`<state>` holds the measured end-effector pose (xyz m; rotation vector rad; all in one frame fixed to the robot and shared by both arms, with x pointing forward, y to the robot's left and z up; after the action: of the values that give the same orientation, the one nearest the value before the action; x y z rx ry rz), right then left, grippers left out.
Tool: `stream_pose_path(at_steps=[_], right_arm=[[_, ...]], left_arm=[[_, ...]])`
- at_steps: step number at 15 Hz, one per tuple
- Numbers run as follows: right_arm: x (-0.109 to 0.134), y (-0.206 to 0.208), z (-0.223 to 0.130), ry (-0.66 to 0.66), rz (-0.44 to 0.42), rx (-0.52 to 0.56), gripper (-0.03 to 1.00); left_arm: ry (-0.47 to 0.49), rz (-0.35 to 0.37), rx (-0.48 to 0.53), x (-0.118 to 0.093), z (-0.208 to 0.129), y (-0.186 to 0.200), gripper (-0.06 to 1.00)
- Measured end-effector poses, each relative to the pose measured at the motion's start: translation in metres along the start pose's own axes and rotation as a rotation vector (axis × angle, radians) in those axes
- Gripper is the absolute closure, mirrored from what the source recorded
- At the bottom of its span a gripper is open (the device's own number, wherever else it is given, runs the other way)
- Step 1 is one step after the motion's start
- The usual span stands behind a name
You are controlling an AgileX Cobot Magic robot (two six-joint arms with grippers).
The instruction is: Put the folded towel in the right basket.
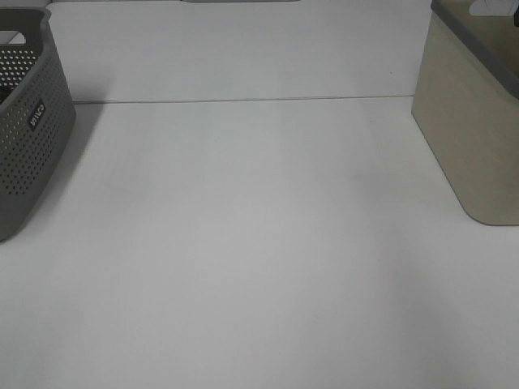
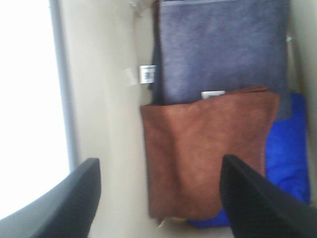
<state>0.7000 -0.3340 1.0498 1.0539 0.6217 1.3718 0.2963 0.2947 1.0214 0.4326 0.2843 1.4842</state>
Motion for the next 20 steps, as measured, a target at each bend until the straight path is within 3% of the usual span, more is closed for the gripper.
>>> stream_pose_path(at_steps=[5, 7, 8, 12, 20], right_arm=[[0.082, 0.033, -0.02, 0.15, 0.074, -0.023, 0.32], [0.118, 0.067, -0.033, 0.223, 0.084, -0.079, 0.32], [0.12, 0.081, -0.04, 0.221, 0.092, -0.094, 0.32], [0.099, 0.12, -0.097, 0.203, 0.078, -0.073, 0.32], [0.026, 0.126, -0.284, 0.189, 0.037, 0.074, 0.32]], left_arm=[[0.0, 0.0, 0.0, 0.0, 0.0, 0.0, -0.03], [0.0, 0.0, 0.0, 0.0, 0.0, 0.0, -0.03], [0.0, 0.0, 0.0, 0.0, 0.0, 0.0, -0.03], [0.0, 0.0, 0.0, 0.0, 0.0, 0.0, -0.03], [0.0, 0.0, 0.0, 0.0, 0.0, 0.0, -0.03]])
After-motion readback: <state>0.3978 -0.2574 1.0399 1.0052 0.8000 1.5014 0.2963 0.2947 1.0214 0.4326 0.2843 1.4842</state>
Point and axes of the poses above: a point on each arm's last joint axis where the gripper is mounted, y pointing back along that axis away from the gripper, x along the wrist's bending axis when the last joint is at zero, z = x × y, the point moved 7 cm from there along -y, pointing out along that axis toward the gripper, and after that the axes turned 6 degrees about -y, right-handed, at the moved point
